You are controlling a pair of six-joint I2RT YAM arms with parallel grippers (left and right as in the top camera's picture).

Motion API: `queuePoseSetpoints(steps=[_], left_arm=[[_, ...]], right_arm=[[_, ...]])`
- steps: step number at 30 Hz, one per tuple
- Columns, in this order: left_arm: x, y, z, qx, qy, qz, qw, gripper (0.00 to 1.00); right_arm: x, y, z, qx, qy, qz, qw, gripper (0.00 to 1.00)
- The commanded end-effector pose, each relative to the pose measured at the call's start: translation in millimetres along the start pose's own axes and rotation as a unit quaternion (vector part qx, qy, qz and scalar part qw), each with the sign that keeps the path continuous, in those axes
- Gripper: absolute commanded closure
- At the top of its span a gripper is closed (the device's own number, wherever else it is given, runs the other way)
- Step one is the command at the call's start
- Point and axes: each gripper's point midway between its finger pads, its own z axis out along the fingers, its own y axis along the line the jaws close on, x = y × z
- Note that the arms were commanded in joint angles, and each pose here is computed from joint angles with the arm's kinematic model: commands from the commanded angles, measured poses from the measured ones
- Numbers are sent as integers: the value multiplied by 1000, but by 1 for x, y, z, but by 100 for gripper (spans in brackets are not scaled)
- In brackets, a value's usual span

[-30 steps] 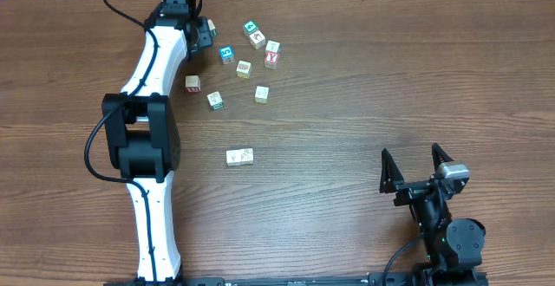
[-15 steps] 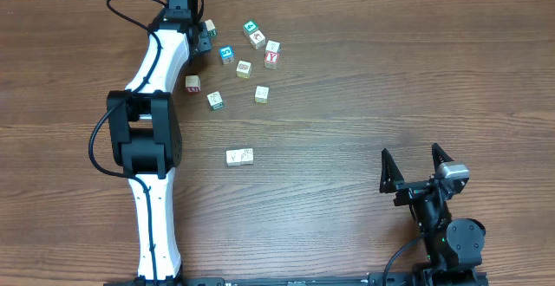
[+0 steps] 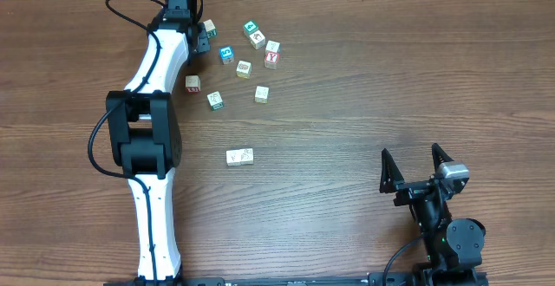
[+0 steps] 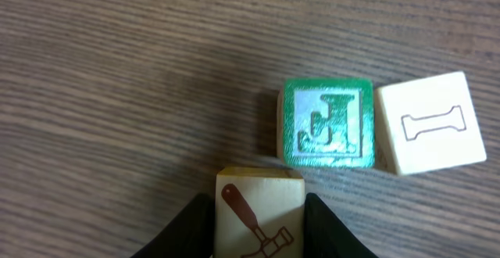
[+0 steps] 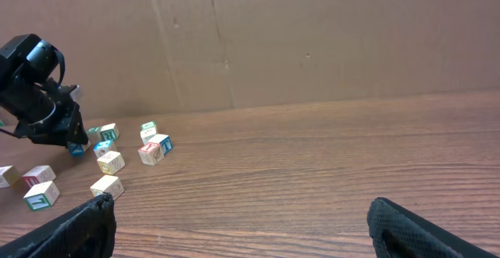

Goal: Form a horizontal line
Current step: 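Lower the left gripper and grasp the hammer picture block, then lift the hammer block and carry it down beside the row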

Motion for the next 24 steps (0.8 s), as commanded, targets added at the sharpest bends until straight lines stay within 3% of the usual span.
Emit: queuePoseSetpoints(steps=[1,13,18,24], left_arm=[[-26,7,-33,0,-33,-3,999,69],[-12,13,-44,-8,3,6,1000,76],[-37,21,-103,-1,-30,5,1000,76],[-55,37,-207,12,-71,-12,997,76]], right_arm=[[2,-2,0,5,-2,0,1000,0],[2,-2,0,5,-2,0,1000,0],[2,-2,0,5,-2,0,1000,0],[2,-2,0,5,-2,0,1000,0]])
